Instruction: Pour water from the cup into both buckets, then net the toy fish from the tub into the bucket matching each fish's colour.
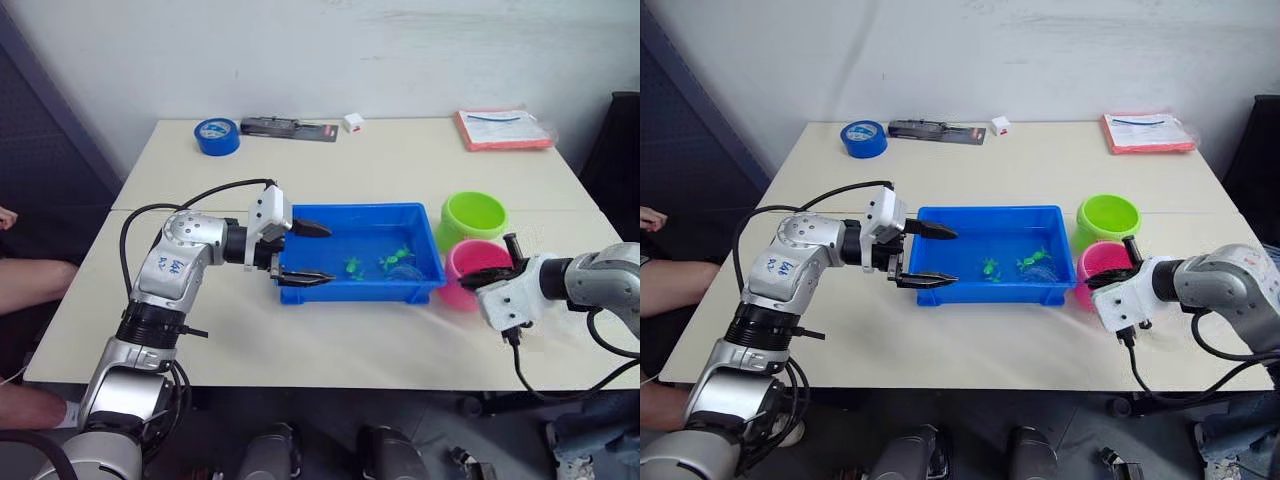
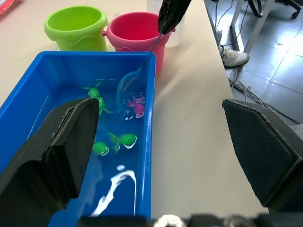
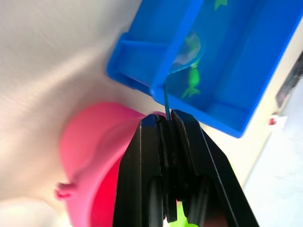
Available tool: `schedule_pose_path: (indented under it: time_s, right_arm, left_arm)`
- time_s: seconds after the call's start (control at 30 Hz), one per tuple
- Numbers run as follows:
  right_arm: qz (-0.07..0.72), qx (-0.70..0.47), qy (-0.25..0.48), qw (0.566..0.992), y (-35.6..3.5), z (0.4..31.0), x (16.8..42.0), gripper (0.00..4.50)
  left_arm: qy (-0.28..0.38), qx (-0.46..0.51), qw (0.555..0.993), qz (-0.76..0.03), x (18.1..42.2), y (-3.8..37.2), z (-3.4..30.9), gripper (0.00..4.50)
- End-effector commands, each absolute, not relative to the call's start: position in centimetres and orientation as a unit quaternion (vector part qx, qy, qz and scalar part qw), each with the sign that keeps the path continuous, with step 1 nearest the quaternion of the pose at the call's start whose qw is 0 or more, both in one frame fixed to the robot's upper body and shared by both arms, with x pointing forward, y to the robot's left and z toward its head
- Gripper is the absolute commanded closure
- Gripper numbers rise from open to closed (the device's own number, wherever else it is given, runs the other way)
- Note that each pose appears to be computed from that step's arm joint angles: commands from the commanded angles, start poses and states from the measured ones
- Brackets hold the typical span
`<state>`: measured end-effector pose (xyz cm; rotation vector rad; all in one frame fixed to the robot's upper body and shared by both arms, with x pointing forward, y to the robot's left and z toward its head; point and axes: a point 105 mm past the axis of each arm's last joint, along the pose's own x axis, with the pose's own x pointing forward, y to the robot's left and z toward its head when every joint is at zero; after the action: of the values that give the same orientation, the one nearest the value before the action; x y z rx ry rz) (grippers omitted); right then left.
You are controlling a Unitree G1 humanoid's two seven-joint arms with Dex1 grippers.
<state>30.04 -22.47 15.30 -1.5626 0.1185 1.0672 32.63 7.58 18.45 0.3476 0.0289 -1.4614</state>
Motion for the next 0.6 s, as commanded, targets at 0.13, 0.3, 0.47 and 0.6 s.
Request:
schedule_pose_path:
  time_s: [0.13,0.3,0.47,0.6]
  right_arm:
    - [0.448,-0.514,0.082,0.727,-21.7,15.4,30.0,3.7]
    - [0.435,-0.398,0.103,0.801,-21.0,15.5,30.2,3.7]
    - [0.415,-0.301,0.134,0.848,-21.2,15.9,30.2,3.7]
    - [0.395,-0.241,0.157,0.872,-21.4,15.9,30.1,3.7]
  left_arm:
    - [-0.014,0.168,0.726,-0.666,32.3,7.5,19.9,0.0]
    - [-0.014,0.168,0.729,-0.664,32.4,7.7,19.9,0.0]
    - [-0.014,0.168,0.731,-0.662,32.6,7.8,20.0,0.0]
    - [-0.015,0.167,0.731,-0.661,32.8,7.7,20.0,0.0]
